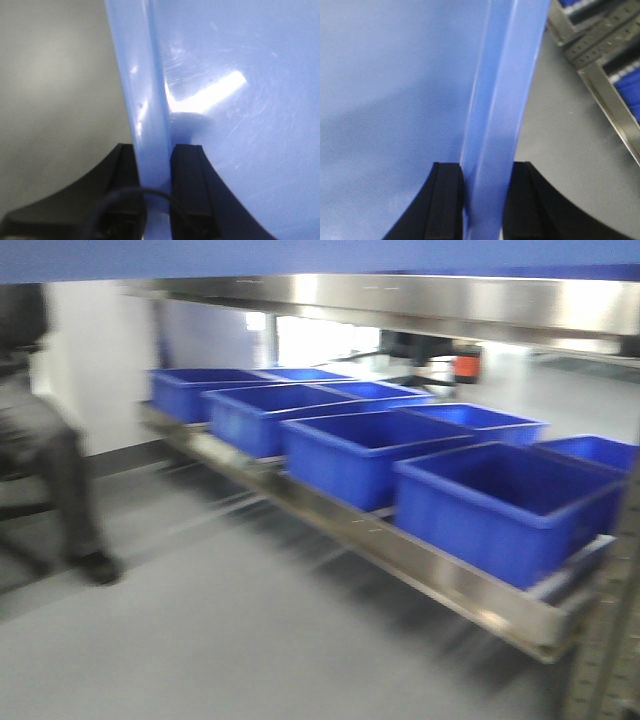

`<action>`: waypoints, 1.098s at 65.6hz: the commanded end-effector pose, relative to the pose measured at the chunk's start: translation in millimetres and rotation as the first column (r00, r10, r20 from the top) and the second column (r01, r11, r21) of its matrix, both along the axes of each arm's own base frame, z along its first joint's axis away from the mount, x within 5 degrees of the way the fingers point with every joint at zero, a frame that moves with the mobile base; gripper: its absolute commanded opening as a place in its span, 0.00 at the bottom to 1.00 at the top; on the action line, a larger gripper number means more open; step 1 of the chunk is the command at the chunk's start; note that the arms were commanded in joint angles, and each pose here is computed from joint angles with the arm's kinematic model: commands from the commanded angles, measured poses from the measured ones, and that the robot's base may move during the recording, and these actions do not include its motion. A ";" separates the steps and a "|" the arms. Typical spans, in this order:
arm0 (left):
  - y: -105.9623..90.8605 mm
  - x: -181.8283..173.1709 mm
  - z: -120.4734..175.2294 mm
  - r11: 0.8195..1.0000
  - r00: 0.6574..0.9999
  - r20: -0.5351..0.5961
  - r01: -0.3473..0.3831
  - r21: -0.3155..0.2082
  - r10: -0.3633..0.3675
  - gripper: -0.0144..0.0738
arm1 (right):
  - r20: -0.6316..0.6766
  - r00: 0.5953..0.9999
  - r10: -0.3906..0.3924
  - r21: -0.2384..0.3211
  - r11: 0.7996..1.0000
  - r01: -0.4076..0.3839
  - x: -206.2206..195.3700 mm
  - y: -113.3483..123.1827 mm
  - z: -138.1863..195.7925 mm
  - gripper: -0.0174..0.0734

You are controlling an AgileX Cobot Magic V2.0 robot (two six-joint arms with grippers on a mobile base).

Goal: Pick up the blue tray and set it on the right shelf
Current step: 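Drive alongside the rack and stop facing the upper shelf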

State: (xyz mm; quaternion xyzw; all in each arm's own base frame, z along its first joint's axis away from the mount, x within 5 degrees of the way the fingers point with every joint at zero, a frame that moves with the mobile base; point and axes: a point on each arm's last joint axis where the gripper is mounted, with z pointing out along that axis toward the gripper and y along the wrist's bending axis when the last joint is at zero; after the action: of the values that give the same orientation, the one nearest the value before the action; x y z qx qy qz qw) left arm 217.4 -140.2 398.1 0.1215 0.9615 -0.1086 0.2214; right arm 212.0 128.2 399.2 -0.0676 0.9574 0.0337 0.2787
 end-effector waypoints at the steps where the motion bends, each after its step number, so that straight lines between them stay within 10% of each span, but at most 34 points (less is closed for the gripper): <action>1: -4.6 -18.4 11.9 0.995 0.996 -0.047 0.078 -0.058 -0.081 0.11 | 0.081 0.995 0.058 0.054 0.997 -0.063 -4.8 2.4 16.7 0.25; 72: -4.6 -18.4 11.9 0.995 0.996 -0.047 0.078 -0.058 -0.081 0.11 | 0.082 0.995 0.058 0.054 0.997 -0.063 -4.8 2.5 16.7 0.25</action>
State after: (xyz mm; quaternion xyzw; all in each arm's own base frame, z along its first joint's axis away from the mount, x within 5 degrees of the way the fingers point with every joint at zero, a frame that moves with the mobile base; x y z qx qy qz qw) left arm 217.3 -140.4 398.1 0.1215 0.9615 -0.1095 0.2210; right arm 212.1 128.1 399.2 -0.0677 0.9573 0.0330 0.2792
